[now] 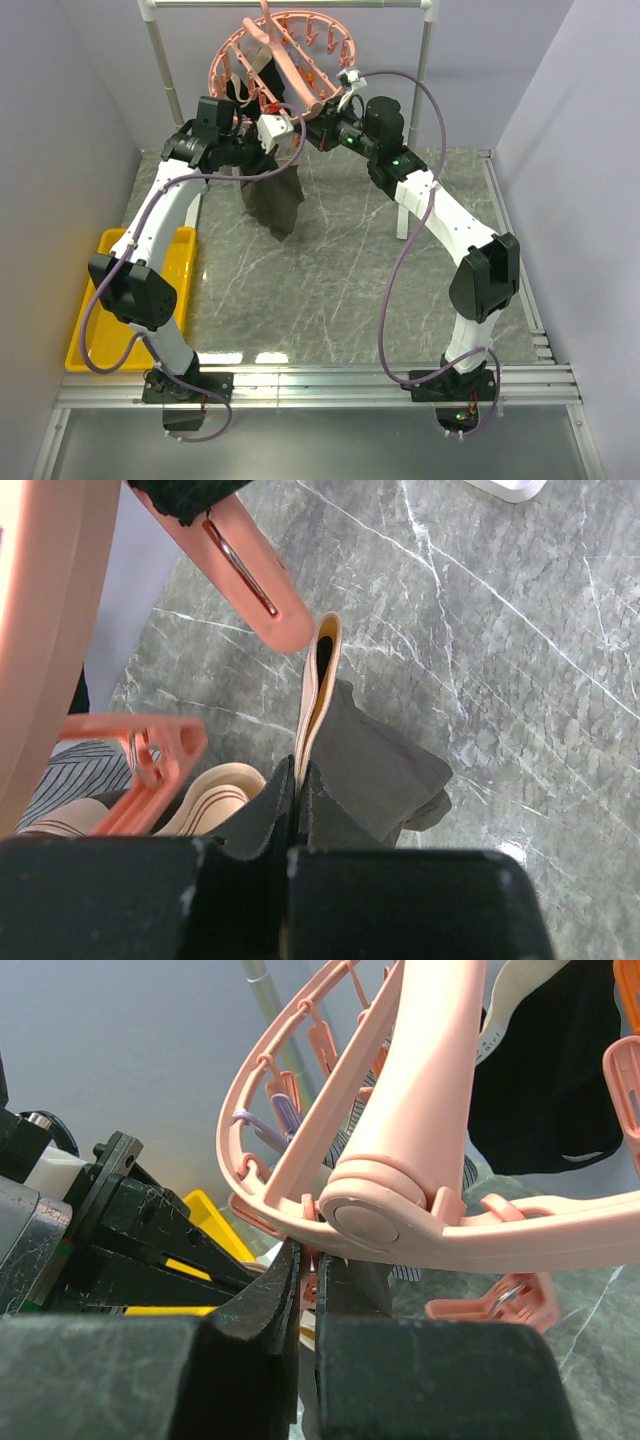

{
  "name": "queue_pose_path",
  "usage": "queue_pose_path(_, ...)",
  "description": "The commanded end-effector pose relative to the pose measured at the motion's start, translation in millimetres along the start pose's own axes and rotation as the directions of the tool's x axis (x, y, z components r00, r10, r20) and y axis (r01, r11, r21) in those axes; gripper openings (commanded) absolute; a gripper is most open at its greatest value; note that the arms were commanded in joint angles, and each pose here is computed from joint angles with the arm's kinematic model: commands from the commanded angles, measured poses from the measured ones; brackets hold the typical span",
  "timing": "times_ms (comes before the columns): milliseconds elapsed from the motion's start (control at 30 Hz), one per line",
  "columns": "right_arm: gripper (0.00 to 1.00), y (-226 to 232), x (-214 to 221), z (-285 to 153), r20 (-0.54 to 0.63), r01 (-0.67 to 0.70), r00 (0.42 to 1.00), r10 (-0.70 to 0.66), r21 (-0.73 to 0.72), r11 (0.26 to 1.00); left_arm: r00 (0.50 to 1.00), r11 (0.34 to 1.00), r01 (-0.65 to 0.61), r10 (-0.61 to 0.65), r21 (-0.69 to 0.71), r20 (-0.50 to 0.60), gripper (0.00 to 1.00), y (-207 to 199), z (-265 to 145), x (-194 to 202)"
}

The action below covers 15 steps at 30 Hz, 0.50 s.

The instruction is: Clip the underwear to the hanger

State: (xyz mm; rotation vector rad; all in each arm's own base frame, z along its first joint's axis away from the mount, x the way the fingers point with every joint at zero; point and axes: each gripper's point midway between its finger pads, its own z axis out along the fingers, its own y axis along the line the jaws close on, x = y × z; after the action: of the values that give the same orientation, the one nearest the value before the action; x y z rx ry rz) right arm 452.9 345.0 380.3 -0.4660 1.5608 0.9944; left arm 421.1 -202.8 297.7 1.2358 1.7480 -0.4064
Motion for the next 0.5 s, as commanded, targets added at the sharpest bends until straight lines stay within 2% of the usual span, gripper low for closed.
queue_pose_path(0, 0.0, -4.0, -23.1, -3.7, 0.065, 0.043, 0.997, -0.044, 0.014, 0.999, 0.998, 1.0, -0.011, 0.012, -0.009, 0.059, 0.0, 3.4, -8.9, -21.9)
queue_pose_path(467, 0.0, -9.6, -12.4, -1.8, 0.045, 0.064, 0.997, -0.065, 0.018, 0.998, 0.998, 0.999, -0.008, 0.01, -0.033, 0.067, 0.0, 14.3, -12.8, -27.8)
